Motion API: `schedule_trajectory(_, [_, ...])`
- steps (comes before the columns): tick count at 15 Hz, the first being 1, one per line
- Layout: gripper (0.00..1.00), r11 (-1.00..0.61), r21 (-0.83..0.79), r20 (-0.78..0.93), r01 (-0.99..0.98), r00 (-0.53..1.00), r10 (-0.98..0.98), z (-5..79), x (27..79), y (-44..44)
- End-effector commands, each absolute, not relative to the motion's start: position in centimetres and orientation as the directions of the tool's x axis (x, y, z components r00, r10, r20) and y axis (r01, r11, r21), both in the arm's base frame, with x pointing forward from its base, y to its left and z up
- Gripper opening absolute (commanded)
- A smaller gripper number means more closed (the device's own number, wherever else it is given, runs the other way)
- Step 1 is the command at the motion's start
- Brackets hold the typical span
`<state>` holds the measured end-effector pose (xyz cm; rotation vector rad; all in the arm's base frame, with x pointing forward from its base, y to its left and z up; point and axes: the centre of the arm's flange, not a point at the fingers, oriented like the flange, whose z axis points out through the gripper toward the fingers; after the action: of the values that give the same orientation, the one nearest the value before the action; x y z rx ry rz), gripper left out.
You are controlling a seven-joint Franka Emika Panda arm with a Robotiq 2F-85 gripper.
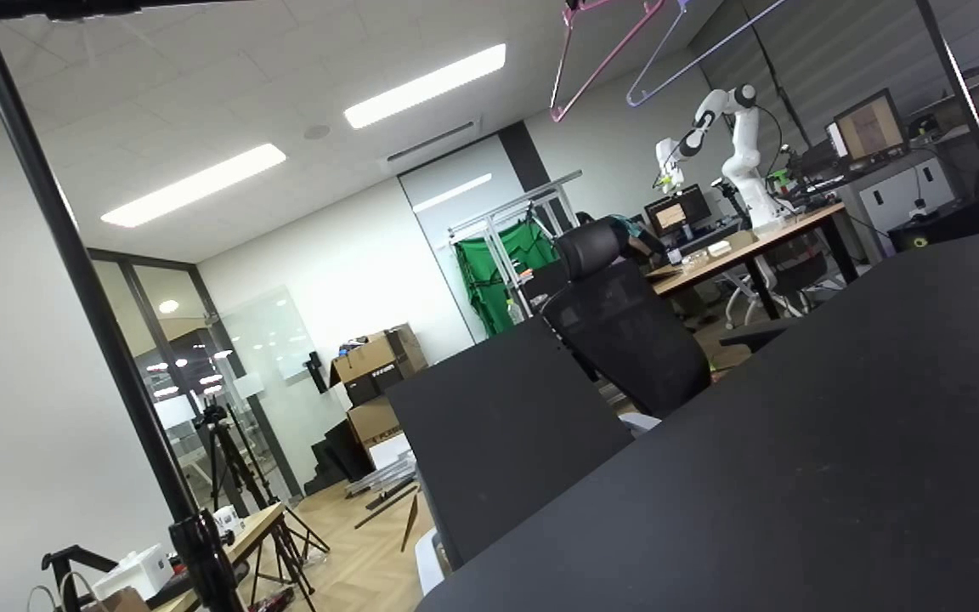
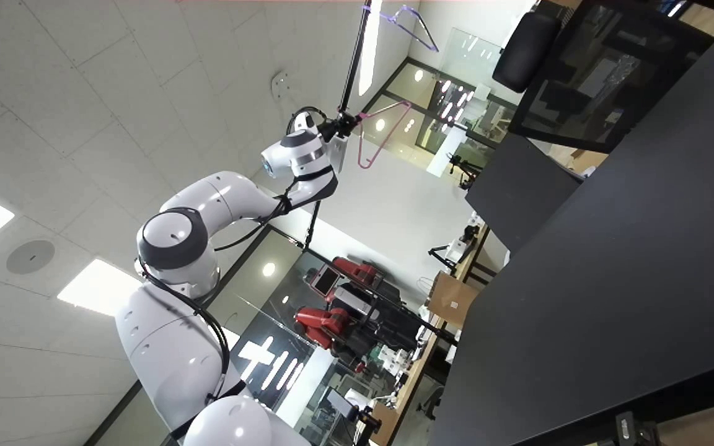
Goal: Take the hanger and put it on the table
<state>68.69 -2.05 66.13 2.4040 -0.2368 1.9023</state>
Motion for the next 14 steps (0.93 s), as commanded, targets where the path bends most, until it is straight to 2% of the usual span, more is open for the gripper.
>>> schedule_trajectory(1, [0.02, -0.984, -0.062, 0.981, -0.165, 0.169, -0.090, 66.9, 68.5, -1.3])
schedule_trajectory(14, [0.02, -0.989, -0.071, 0.987, -0.129, 0.132, -0.088, 68.8, 66.9, 0.3])
